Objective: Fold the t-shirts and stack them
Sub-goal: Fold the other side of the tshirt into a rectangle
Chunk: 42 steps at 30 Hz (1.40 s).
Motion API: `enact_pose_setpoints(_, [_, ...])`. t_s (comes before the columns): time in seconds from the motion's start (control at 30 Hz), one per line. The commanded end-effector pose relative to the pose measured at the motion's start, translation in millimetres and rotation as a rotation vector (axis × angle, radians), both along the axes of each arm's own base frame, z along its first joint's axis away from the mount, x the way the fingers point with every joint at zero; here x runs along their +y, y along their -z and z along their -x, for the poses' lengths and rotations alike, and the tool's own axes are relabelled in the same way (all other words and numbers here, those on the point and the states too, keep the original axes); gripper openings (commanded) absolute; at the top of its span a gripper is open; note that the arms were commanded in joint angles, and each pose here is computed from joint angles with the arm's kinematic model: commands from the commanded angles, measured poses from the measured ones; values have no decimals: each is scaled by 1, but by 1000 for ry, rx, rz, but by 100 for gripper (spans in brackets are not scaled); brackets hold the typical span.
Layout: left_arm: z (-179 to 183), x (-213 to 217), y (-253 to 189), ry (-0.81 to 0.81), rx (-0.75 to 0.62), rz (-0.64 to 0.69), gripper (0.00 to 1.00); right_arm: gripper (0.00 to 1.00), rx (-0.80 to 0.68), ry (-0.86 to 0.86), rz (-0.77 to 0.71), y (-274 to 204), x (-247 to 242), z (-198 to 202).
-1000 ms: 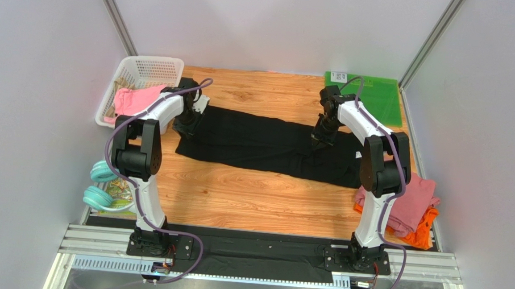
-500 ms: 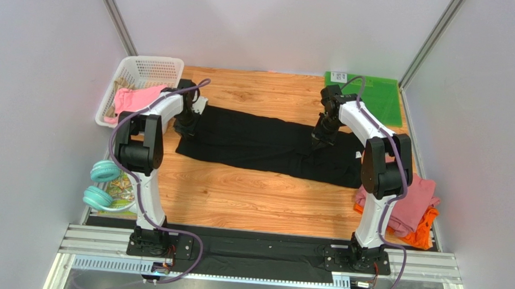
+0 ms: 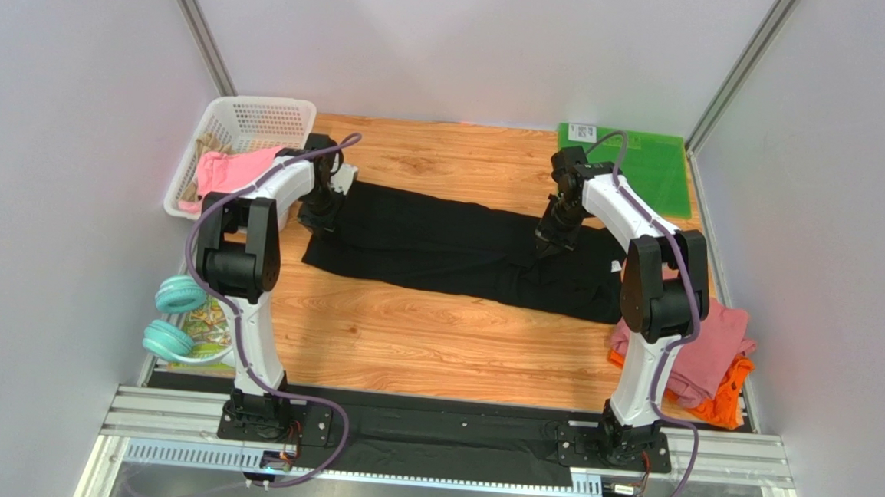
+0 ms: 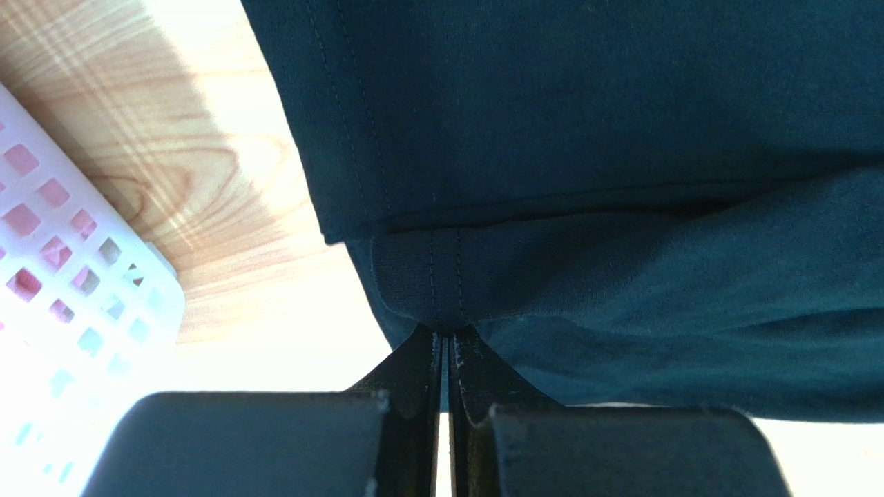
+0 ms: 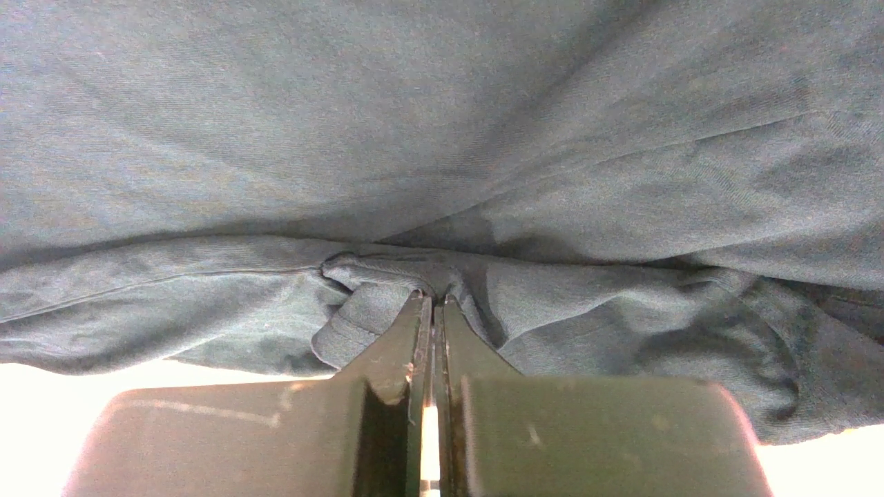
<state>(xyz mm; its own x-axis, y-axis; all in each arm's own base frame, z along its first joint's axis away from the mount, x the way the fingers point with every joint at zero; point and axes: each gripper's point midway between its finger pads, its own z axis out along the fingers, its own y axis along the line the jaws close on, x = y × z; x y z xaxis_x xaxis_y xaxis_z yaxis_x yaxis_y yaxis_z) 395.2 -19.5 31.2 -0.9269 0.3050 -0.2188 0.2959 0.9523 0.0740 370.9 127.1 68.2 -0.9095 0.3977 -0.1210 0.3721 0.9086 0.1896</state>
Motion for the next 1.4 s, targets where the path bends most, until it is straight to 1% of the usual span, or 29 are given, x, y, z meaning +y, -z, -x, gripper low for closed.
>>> enact_pose_setpoints(0.0, [-3, 0, -34, 1, -69, 14, 0, 0, -62, -10, -23, -18, 0, -2])
enact_pose_setpoints(0.2, [0, 2, -49, 6, -108, 5, 2, 0, -64, -11, -27, -18, 1, -2])
enact_pose_setpoints(0.3, [-2, 1, -50, 5, -112, 11, 8, 0, -66, -9, -31, -19, 2, -2])
enact_pose_setpoints(0.33, [-2, 1, -51, 5, -112, 11, 11, 0, -68, -8, -30, -19, 1, -3])
enact_pose_setpoints(0.37, [-2, 1, -50, 4, -111, 13, 11, 0, -68, -10, -30, -19, 2, -2])
enact_pose_setpoints(0.4, [-3, 1, -49, 4, -109, 13, 11, 0, -67, -9, -28, -19, 1, -2])
enact_pose_setpoints(0.43, [-4, 1, -48, 4, -109, 14, 2, 0, -70, -9, -27, -20, 1, -2])
enact_pose_setpoints(0.47, [-5, 0, -49, 3, -113, 18, 0, 0, -69, -9, -27, -20, 1, -2])
enact_pose_setpoints(0.63, [-16, 1, -53, -7, -127, 11, 0, 0, -84, -8, -19, -24, -1, -5])
enact_pose_setpoints(0.87, [-42, 7, -62, -19, -160, -28, 0, 0, -92, 5, -6, -27, -6, -19])
enact_pose_setpoints(1.03, [-51, 7, -54, -23, -141, -35, 0, 0, -111, 21, -5, -32, -11, -32])
enact_pose_setpoints(1.2, [-52, 9, -35, -27, -99, -52, 1, 0, -89, 22, -1, -20, -13, -41])
enact_pose_setpoints(1.37, [-56, 19, -28, -34, -107, -102, 0, 0, -38, 13, -9, 1, -9, -45])
